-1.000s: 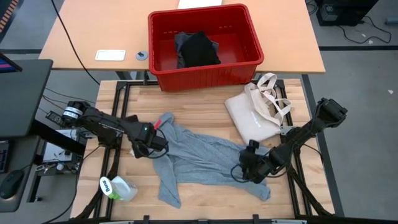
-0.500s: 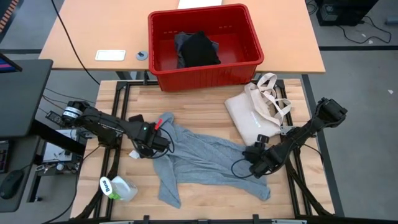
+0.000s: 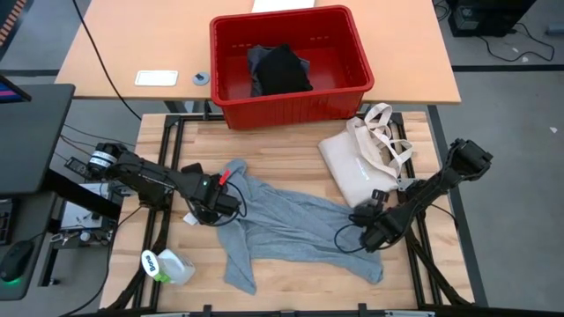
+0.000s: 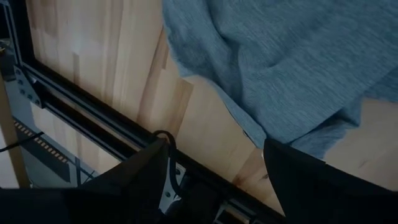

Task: Fold Laundry from Bin
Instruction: Fold the gray shirt

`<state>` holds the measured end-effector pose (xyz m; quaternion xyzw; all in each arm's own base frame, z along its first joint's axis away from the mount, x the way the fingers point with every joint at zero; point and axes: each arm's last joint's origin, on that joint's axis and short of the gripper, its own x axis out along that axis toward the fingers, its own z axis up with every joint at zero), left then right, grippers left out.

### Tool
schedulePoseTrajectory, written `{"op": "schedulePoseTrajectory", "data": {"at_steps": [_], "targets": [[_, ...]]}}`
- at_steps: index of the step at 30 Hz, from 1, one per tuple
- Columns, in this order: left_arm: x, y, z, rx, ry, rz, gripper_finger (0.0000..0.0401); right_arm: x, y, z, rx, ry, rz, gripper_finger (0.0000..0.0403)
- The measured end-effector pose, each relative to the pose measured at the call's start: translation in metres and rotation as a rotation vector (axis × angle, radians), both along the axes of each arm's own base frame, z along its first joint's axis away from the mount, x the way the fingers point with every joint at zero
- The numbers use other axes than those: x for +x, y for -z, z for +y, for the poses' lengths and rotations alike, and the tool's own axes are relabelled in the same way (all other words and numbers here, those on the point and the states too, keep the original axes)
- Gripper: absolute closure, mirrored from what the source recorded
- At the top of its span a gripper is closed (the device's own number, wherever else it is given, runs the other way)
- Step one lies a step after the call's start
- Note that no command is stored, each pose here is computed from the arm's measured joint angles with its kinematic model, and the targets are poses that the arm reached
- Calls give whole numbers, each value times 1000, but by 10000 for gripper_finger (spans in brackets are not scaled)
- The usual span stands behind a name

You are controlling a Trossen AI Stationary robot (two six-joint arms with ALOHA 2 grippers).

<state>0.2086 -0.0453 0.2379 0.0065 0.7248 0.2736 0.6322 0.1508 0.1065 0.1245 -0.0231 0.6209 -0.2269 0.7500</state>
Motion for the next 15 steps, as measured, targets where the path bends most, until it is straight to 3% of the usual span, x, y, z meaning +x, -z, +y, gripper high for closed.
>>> {"op": "schedulePoseTrajectory", "data": {"at_steps": [3, 9, 15], "targets": [[-1, 0, -2, 0, 12, 1, 131, 3, -10, 6, 31, 5, 31, 391], [0, -6, -12, 0, 36, -32, 131, 14, -47, 17, 49, 43, 103, 363], [11, -9, -17, 67, 29, -192, 131, 20, -82, 11, -155, 76, 45, 389]]}}
